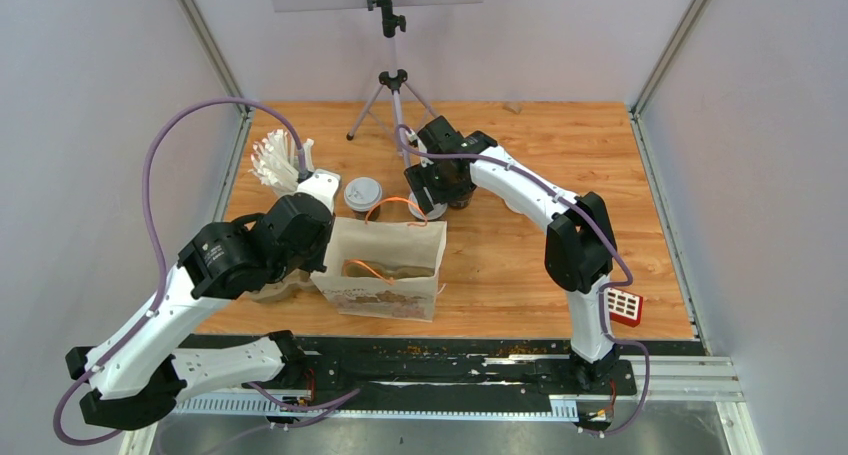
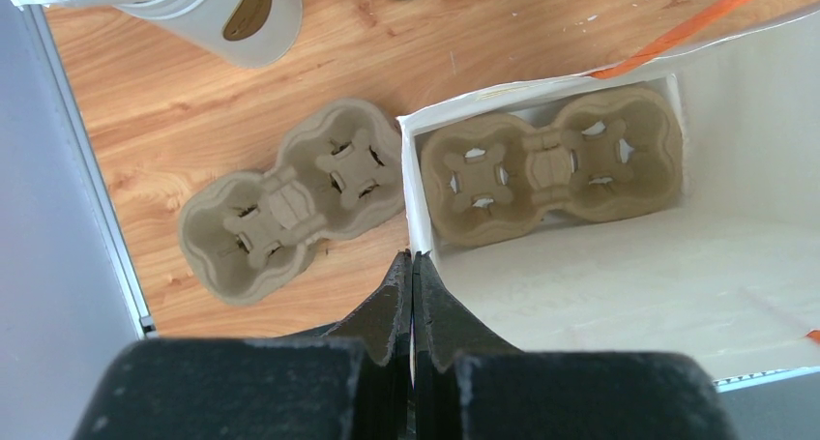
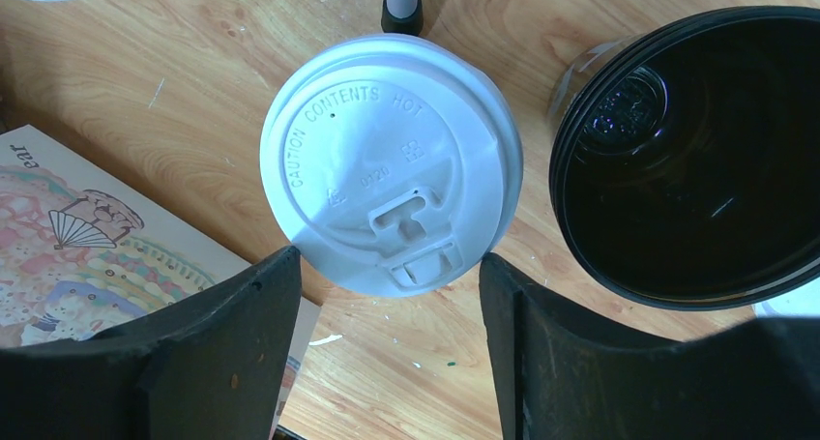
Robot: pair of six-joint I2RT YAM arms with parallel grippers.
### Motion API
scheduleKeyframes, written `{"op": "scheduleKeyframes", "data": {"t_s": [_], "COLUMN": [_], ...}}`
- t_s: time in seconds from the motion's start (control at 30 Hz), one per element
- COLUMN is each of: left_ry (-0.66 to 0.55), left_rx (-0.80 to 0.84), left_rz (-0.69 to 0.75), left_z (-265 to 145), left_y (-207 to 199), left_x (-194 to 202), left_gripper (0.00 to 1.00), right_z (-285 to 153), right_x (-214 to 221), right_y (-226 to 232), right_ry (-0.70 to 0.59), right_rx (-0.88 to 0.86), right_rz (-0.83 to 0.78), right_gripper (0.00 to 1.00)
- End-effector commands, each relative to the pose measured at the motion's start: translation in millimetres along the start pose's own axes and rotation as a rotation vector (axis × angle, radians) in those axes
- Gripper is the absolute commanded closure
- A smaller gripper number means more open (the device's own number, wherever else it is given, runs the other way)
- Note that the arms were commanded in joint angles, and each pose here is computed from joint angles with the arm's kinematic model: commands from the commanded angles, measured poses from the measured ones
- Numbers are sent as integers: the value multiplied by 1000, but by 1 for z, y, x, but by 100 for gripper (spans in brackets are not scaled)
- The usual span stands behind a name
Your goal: Pack the takeout coffee
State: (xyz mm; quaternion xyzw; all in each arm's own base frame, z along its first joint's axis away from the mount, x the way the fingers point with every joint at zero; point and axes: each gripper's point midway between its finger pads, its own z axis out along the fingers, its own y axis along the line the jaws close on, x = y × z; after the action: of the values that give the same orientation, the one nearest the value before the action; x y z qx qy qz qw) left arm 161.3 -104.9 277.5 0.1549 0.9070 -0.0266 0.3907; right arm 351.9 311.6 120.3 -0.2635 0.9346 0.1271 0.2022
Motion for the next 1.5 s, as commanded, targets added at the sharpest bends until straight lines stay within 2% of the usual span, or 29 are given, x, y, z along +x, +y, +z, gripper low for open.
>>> {"op": "scheduleKeyframes", "data": {"t_s": [0.0, 0.13, 0.23, 0.43, 0.6, 0.77, 1.47], "left_ry": [-49, -51, -54, -57, -58, -60, -62], "left_rx": [-7, -8, -9, -12, -12, -11, -9], "left_rz": [-27, -26, -27, -27, -30, -33, -40], "left_z": [-3, -3, -4, -6, -7, -8, -8], "left_y": [3, 4, 4, 6, 7, 7, 6], "left_x": [-9, -9, -9, -10, -10, -11, -11], "left_gripper": [100, 100, 100, 100, 100, 100, 100], "right_z": [-14, -19, -24, -28, -27, -22, -1], "right_x": [-15, -17, -24, -30, -34, -35, -43], "right_y": [8, 10, 13, 12, 12, 11, 3], "right_ry": [-51, -59, -77, -89, -104, -102, -109], "right_rx": [-22, -30, -39, -27, -23, -6, 46], "right_rz": [-6, -7, -9, -7, -13, -28, -47], "right_gripper": [34, 34, 31, 33, 23, 20, 19]}}
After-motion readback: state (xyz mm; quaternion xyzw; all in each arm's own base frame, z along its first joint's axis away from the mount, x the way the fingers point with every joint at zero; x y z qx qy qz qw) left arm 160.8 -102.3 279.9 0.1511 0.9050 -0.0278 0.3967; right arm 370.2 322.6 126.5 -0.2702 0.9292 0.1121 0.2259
